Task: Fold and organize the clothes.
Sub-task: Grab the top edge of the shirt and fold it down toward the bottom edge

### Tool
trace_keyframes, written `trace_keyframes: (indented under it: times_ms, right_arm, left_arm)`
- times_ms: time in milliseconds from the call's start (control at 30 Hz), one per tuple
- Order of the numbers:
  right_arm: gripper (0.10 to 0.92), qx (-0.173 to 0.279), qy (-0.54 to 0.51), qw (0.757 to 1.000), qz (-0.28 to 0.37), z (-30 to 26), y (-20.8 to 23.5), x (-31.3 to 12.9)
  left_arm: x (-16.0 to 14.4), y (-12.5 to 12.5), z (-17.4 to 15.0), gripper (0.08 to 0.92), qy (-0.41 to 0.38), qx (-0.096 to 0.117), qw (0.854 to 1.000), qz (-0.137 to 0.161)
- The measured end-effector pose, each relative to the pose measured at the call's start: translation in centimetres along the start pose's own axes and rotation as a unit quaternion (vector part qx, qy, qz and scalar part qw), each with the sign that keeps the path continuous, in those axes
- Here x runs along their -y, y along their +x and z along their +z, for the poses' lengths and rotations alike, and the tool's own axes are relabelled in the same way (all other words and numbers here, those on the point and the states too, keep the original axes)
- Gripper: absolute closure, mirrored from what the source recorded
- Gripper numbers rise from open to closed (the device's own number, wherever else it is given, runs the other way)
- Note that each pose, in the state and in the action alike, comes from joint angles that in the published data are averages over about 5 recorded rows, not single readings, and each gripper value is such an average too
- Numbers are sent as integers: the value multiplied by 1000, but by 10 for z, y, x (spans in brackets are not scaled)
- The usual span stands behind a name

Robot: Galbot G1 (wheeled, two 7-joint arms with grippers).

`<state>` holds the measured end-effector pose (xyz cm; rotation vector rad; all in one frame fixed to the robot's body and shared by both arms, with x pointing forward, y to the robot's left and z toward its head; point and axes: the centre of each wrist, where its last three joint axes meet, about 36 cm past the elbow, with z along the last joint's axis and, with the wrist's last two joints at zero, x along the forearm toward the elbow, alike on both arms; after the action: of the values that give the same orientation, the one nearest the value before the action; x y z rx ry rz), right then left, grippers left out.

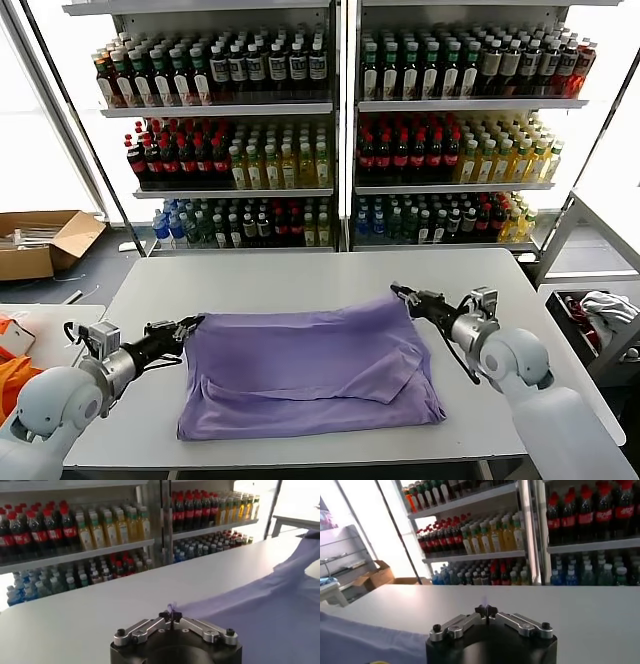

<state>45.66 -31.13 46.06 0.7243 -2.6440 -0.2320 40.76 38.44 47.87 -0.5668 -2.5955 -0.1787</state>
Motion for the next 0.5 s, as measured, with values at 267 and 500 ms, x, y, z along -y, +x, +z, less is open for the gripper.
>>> trace_keyframes:
  times_ms: [267, 500]
  right_arm:
    - [917, -14, -7, 1000, 2, 35, 45, -21]
    - [914, -41, -9, 999, 8, 62, 73, -36]
  left_arm:
    - [28, 27, 27, 911, -16, -22, 1000, -3]
    - [45, 43, 53, 911, -23, -52, 998, -2]
